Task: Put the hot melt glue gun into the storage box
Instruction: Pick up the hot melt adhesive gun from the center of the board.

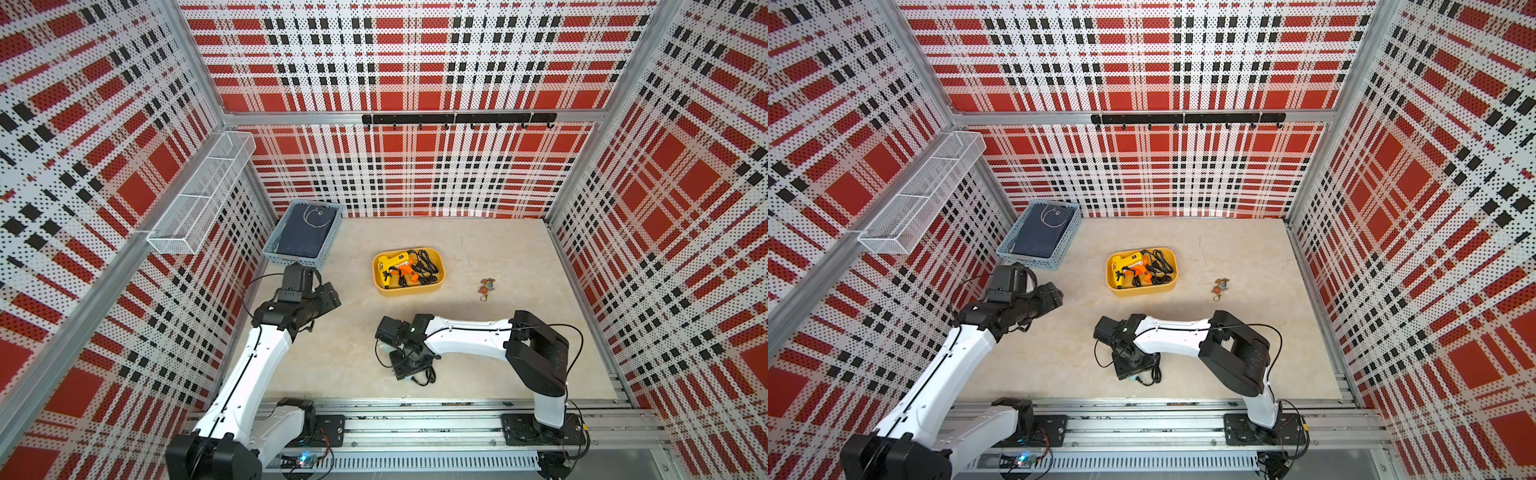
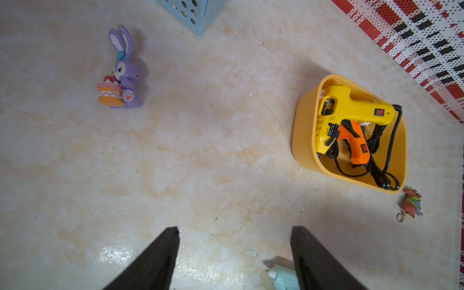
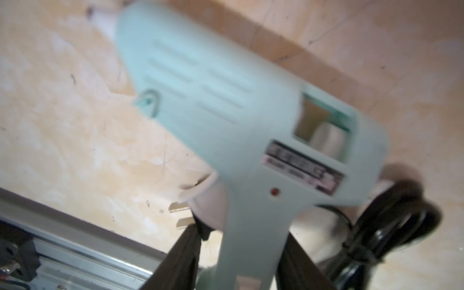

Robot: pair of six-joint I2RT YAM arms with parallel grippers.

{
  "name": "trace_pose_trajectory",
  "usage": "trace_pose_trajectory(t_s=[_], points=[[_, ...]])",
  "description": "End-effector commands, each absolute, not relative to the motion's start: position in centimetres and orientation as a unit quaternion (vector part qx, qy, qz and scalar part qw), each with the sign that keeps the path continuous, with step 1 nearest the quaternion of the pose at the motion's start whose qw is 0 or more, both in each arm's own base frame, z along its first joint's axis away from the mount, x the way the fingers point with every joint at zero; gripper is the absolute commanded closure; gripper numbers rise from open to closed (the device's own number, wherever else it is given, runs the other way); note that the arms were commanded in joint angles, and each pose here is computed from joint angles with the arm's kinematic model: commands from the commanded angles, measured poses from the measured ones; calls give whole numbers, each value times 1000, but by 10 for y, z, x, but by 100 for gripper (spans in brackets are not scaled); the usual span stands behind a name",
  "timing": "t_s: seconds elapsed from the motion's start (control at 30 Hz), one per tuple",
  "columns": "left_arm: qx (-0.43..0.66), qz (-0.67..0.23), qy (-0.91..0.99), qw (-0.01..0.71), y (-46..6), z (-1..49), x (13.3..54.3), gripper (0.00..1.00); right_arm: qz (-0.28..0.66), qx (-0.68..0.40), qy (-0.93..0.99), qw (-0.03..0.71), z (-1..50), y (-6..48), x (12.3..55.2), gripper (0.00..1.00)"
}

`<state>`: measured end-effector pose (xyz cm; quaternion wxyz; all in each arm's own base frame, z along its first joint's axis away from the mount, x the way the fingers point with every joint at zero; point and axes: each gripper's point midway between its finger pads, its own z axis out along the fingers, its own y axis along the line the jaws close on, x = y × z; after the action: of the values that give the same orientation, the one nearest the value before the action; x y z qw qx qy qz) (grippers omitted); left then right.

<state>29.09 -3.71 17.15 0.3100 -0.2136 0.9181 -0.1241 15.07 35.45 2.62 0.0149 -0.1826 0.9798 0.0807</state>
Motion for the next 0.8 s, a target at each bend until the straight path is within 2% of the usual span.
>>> trace_pose_trajectory(t_s=[0.0,0.2,0.4,0.6,0.77], points=[[-211,-123,914,324,-35,182,298,24,69,-185,980,19,19,350,157,62],[-216,-123,912,325,-33,184,303,24,64,-203,976,38,42,337,164,68],[-202,-125,915,325,-40,180,309,24,63,-325,940,78,78,338,179,68],[-104,-118,950,270,-80,141,303,22,29,-447,890,87,67,350,196,68],[-14,-116,965,236,-116,125,290,22,12,-485,863,140,69,355,239,67]])
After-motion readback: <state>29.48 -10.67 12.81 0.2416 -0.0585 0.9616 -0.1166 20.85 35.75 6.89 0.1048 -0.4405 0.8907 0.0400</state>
